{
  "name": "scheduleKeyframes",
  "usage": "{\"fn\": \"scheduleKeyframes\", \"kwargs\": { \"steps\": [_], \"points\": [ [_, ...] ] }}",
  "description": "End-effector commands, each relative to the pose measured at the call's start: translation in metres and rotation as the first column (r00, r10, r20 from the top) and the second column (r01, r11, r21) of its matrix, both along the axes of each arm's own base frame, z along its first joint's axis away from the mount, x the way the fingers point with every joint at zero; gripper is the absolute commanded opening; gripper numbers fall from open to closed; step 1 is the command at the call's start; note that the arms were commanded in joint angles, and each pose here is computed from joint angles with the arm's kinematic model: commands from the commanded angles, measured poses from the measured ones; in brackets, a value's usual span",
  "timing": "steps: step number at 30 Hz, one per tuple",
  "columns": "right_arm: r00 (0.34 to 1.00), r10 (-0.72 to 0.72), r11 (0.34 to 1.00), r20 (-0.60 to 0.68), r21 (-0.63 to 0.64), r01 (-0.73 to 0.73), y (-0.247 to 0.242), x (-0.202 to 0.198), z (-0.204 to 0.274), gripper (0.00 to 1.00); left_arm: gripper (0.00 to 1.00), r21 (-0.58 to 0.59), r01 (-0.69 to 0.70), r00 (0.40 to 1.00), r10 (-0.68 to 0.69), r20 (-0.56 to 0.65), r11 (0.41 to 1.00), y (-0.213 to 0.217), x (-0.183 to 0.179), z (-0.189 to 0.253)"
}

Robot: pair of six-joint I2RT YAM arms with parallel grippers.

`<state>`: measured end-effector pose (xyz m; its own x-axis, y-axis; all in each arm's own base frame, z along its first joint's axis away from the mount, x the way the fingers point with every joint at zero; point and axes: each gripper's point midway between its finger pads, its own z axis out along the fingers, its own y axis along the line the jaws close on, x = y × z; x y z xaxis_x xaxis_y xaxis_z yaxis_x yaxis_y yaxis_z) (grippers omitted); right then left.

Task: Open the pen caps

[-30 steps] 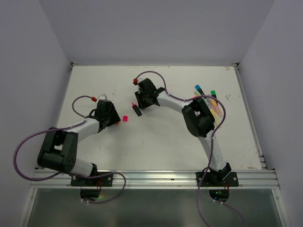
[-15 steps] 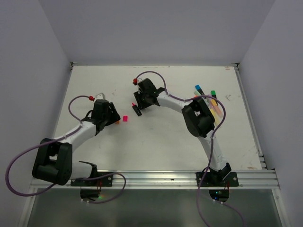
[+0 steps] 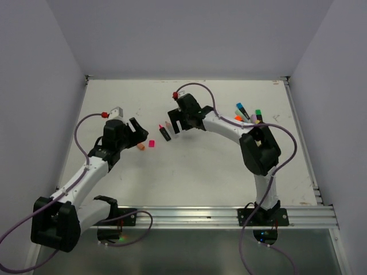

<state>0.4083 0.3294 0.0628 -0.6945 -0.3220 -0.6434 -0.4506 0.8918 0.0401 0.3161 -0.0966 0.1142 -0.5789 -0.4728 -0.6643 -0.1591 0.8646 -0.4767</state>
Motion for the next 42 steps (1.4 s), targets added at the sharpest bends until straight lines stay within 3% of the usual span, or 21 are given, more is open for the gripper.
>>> {"fn": "scheduleKeyframes", "kwargs": {
  "steps": [1,3,4,5,8,11,14,15,18,19,32,42],
  "points": [
    [0.969,-0.2,0.979,0.148,-0.01,0.204,-0.061,0.005,0.069,0.95,0.8,-0.066,0.078,0.992,-0.07,0.109,0.995,-0.013,-0.003,0.039],
    [0.928,-0.31,0.949,0.207,0.005,0.315,-0.095,0.0,0.093,0.99,0.9,-0.098,0.086,0.985,-0.07,0.156,0.991,-0.016,-0.007,0.056],
    [0.913,-0.357,0.929,0.197,-0.028,0.369,-0.12,-0.007,0.079,0.99,1.0,-0.109,0.084,0.985,-0.065,0.162,0.99,-0.016,-0.009,0.058],
    [0.894,-0.391,0.916,0.219,0.0,0.4,-0.135,-0.013,0.094,0.99,1.0,-0.124,0.083,0.982,-0.06,0.18,0.989,-0.017,-0.01,0.064],
    [0.866,-0.468,0.88,0.176,0.0,0.475,-0.183,-0.027,0.082,0.98,1.0,-0.193,0.11,0.976,-0.069,0.209,0.975,-0.025,-0.015,0.072],
    [0.823,-0.544,0.826,0.162,-0.07,0.559,-0.231,-0.04,0.067,0.92,1.0,-0.262,0.213,0.959,-0.151,0.238,0.941,-0.046,-0.019,0.078],
    [0.804,-0.579,0.797,0.138,-0.113,0.593,-0.26,-0.053,0.056,0.77,0.99,-0.349,0.305,0.944,-0.234,0.232,0.886,-0.066,-0.03,0.074],
    [0.814,-0.569,0.806,0.117,-0.115,0.581,-0.263,-0.058,0.049,0.63,0.99,-0.377,0.308,0.945,-0.234,0.231,0.873,-0.069,-0.032,0.069],
    [0.813,-0.577,0.808,0.077,-0.091,0.582,-0.271,-0.064,0.039,0.45,0.97,-0.397,0.311,0.946,-0.238,0.222,0.864,-0.071,-0.036,0.059],
    [0.813,-0.578,0.809,0.07,-0.083,0.582,-0.273,-0.064,0.037,0.43,0.97,-0.395,0.309,0.946,-0.237,0.221,0.865,-0.07,-0.035,0.058],
    [0.748,-0.663,0.731,0.042,-0.179,0.658,-0.315,-0.058,0.003,0.37,0.95,-0.367,0.322,0.94,-0.248,0.233,0.873,-0.07,-0.029,0.059],
    [0.748,-0.663,0.719,0.039,-0.245,0.65,-0.323,-0.049,-0.014,0.42,0.95,-0.373,0.344,0.934,-0.272,0.233,0.861,-0.076,-0.023,0.054]
  ]
}}
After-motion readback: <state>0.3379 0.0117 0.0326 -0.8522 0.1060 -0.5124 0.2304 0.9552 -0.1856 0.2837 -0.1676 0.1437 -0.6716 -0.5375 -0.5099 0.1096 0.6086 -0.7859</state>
